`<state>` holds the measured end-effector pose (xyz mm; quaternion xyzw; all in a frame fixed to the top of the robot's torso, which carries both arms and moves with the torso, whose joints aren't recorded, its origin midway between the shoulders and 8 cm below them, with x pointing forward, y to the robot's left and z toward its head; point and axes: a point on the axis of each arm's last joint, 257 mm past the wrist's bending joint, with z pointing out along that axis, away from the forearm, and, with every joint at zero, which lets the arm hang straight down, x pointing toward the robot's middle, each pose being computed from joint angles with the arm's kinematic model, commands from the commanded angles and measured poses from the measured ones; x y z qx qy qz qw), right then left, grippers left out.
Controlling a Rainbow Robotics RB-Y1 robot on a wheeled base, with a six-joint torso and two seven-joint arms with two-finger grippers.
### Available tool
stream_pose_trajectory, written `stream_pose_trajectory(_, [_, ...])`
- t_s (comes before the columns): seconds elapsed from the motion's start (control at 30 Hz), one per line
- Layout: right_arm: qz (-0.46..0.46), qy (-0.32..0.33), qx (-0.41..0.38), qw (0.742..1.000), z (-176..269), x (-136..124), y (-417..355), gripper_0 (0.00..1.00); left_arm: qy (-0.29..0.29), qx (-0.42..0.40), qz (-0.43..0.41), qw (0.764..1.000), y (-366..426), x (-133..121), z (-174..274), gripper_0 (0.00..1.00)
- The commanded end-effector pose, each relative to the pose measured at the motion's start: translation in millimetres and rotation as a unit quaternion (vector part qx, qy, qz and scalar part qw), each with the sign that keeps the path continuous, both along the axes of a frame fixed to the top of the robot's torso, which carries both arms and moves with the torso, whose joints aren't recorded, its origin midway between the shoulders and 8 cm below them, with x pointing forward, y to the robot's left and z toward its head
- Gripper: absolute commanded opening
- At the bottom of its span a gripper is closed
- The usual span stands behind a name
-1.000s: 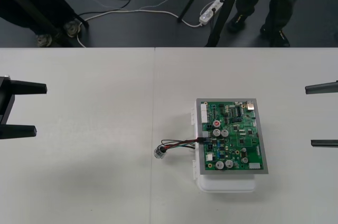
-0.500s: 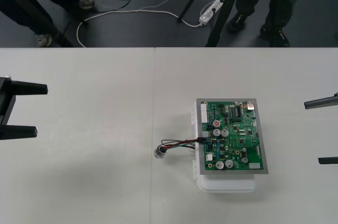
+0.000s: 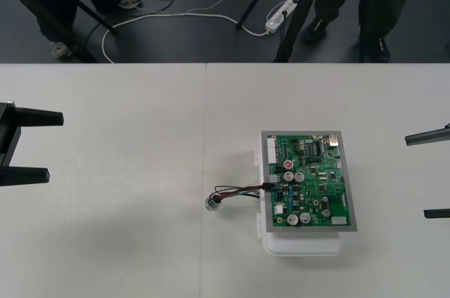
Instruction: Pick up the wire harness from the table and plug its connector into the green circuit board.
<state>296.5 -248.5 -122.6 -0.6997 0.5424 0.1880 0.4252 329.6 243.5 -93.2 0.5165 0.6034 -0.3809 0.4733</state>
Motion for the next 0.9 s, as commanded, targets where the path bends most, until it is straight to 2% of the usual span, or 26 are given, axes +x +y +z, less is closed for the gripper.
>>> stream_pose_trajectory(0.03, [-0.007, 0.002, -0.024, 1.000, 7.3, -1.0, -8.6, 1.00, -0.032, 0.035, -0.042, 0.998, -3.8, -9.0, 9.0, 1.00])
stream_pose_trajectory(0.9, [-0.007, 0.002, -0.024, 1.000, 7.3, -1.0, -8.6, 1.00, -0.032, 0.035, -0.042, 0.998, -3.8, -9.0, 9.0, 1.00])
